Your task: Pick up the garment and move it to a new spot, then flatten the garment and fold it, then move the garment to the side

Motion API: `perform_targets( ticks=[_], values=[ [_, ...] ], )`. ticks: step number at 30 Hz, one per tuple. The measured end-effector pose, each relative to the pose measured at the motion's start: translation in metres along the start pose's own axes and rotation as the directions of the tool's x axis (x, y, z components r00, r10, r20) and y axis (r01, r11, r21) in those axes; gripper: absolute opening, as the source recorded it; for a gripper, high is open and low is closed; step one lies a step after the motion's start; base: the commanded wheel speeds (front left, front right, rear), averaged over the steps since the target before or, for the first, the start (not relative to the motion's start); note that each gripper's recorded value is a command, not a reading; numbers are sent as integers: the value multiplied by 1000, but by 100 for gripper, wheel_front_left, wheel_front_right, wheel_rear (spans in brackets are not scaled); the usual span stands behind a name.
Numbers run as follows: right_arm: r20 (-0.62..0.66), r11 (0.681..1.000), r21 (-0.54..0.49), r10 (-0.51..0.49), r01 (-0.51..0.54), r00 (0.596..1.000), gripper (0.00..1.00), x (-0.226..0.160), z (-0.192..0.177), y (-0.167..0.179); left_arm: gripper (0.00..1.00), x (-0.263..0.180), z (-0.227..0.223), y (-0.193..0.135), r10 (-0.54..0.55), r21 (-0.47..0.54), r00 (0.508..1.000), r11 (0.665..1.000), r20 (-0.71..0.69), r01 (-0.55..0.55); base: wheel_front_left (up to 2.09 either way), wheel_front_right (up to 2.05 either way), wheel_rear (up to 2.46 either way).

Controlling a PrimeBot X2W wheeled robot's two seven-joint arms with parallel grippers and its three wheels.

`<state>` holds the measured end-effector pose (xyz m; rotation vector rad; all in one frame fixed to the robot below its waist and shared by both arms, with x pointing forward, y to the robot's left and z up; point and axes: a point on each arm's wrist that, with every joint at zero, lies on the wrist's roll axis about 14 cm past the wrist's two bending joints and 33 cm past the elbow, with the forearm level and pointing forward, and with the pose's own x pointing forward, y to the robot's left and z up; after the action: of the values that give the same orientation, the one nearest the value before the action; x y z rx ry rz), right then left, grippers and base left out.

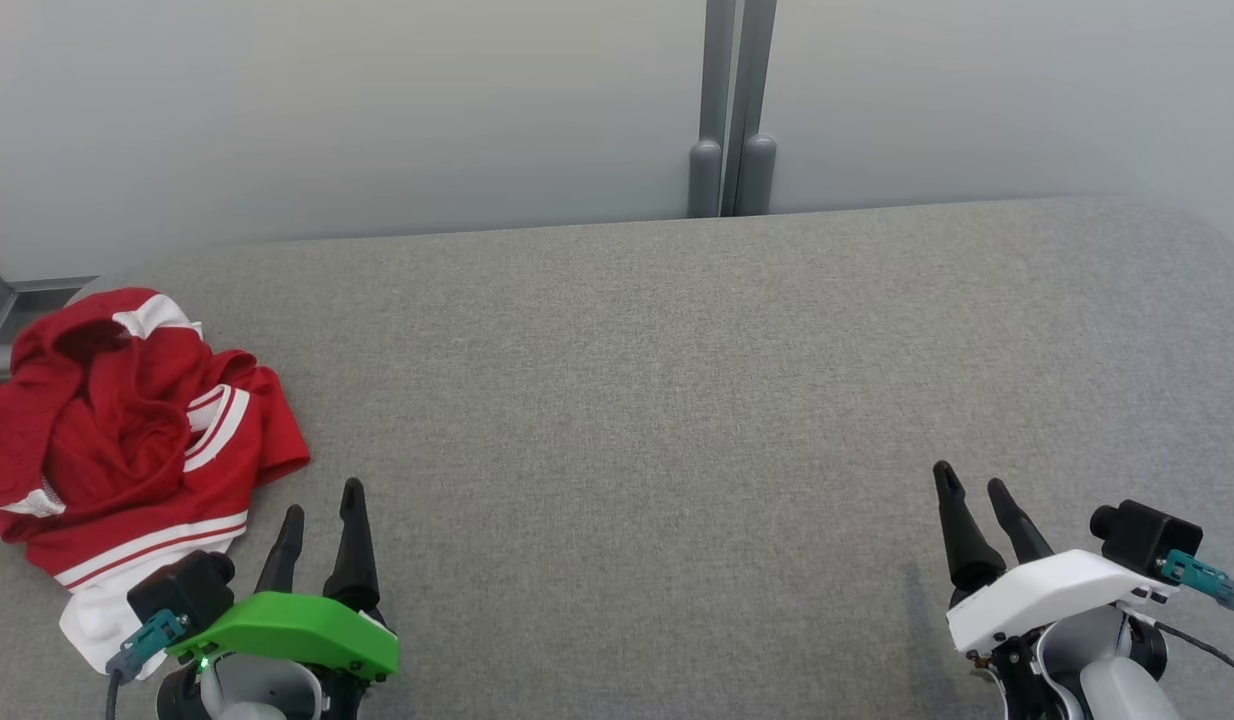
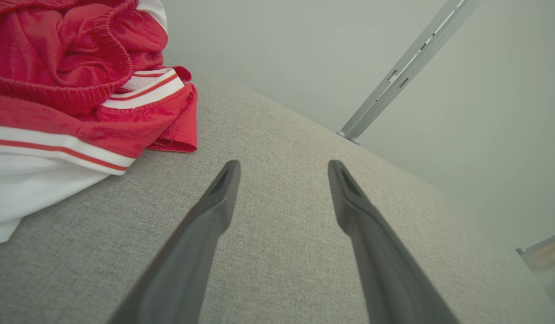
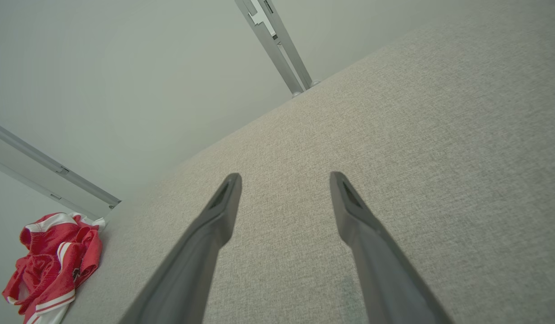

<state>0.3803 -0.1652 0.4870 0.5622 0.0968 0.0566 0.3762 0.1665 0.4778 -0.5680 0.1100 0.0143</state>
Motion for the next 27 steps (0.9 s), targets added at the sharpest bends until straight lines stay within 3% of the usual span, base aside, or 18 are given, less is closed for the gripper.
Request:
perform_targets(
  ticks=[16, 27],
  values=[
    [-54, 979, -191, 63, -72, 997, 100, 7, -9, 19, 100, -4, 5, -4, -56, 206, 998, 977, 22, 51, 0, 0, 0],
    [-73, 950, -294, 85, -103, 994, 100, 10, -10, 25, 100, -9, 5, 1, -59, 289, 998, 956, 30, 48, 0, 0, 0]
  ],
)
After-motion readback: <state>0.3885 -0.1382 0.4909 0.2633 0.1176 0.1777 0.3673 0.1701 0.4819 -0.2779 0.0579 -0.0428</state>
